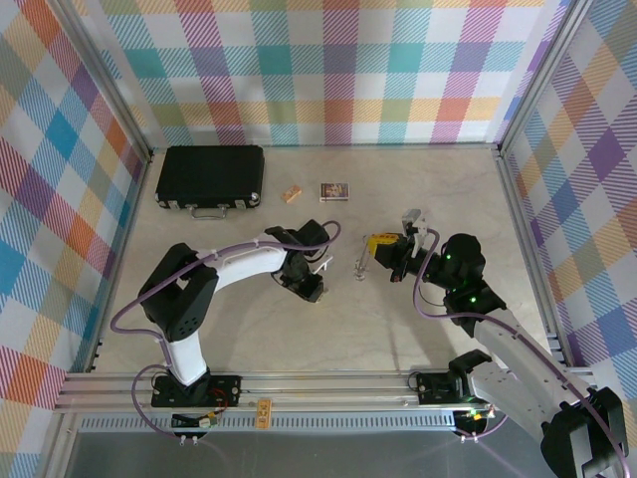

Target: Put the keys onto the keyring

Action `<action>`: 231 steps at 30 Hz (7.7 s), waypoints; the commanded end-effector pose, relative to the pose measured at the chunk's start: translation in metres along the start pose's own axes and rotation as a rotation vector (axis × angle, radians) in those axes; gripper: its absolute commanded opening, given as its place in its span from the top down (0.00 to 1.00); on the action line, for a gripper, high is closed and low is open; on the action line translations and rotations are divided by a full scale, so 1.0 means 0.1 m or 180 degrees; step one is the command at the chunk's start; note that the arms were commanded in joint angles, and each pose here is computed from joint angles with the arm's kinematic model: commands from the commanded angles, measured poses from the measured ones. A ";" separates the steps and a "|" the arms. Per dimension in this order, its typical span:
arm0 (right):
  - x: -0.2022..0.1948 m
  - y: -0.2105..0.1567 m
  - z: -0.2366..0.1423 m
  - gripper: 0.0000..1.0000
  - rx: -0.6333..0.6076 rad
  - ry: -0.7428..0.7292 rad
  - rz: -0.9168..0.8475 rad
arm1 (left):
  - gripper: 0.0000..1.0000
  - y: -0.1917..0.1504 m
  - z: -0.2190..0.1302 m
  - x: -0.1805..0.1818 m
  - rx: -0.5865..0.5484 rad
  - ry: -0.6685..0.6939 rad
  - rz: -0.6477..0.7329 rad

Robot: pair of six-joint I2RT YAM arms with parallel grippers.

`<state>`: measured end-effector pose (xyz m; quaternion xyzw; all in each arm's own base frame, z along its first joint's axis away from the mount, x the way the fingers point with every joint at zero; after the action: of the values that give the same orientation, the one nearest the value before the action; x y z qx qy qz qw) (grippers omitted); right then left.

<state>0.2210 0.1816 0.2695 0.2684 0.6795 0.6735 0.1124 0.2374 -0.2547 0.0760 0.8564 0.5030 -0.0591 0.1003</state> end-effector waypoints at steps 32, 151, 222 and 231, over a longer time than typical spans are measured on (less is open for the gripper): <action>0.04 0.01 0.00 1.00 -0.0031 0.0087 0.0021 | 1.00 0.01 -0.10 -0.04 -0.0140 0.0128 -0.0031; 0.51 0.47 0.24 1.00 0.0266 0.0504 -0.1169 | 1.00 0.13 -2.23 -0.71 -0.4523 -0.2209 0.2464; 0.50 0.42 0.34 1.00 0.0448 0.0430 -0.0842 | 1.00 0.17 -2.21 -0.74 -0.4478 -0.1934 0.2370; 0.46 0.40 0.35 1.00 0.0584 0.0357 -0.0756 | 1.00 0.21 -2.15 -0.69 -0.4610 -0.1702 0.2362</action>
<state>0.2081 0.2330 0.3034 0.1542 0.7758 0.5994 0.1226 0.2250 -0.2724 0.2920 0.6587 0.0886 0.0865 0.7421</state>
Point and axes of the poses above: each hand's point on the last joint's axis, 136 mm out from that joint toward the fingers, its own z axis out along the fingers, its own x axis along the line the jaws close on, y = z × x, the point moved 4 cm from there along -z, back along the fingers, and after that the axes turned 7 degrees about -z, right-handed, at the moved point
